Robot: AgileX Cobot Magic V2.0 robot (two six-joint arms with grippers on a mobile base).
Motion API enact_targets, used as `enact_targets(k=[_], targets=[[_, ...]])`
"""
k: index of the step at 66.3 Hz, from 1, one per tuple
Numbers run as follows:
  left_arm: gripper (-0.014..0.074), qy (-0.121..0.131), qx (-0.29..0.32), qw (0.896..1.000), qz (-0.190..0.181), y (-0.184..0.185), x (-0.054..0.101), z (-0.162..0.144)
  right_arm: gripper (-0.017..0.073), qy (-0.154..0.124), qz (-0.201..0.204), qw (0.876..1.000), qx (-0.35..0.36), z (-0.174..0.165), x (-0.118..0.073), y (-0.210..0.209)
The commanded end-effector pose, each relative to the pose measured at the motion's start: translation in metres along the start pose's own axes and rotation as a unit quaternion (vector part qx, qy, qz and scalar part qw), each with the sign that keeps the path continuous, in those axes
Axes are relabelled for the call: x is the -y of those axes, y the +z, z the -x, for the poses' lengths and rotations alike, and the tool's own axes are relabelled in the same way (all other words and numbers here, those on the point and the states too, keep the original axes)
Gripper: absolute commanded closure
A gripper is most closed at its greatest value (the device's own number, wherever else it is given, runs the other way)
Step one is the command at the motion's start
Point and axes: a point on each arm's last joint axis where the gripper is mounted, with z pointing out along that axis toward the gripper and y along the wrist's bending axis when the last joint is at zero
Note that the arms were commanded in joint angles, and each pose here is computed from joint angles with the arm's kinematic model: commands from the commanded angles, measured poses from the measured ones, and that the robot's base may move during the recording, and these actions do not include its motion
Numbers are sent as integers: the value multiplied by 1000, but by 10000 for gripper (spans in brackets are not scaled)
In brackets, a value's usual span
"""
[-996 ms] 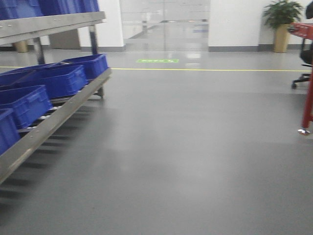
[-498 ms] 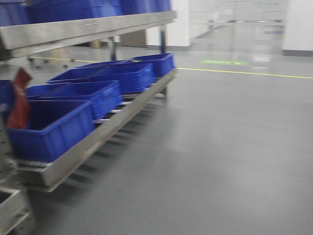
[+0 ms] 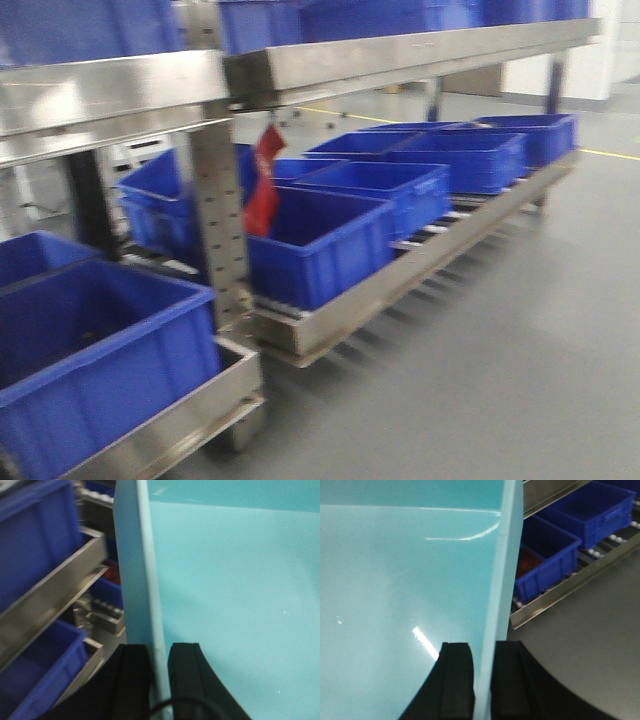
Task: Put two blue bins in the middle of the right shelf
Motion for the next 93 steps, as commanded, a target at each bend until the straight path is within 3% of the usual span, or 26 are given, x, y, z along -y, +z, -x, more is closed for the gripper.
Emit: enact_targets(k=[1,93], targets=[[704,14,32,999,16,-9,-3,6,712,-18,-16,999,36,7,4,-12],[704,14,32,999,16,-9,-3,6,712,-18,-16,999,36,7,4,-12]])
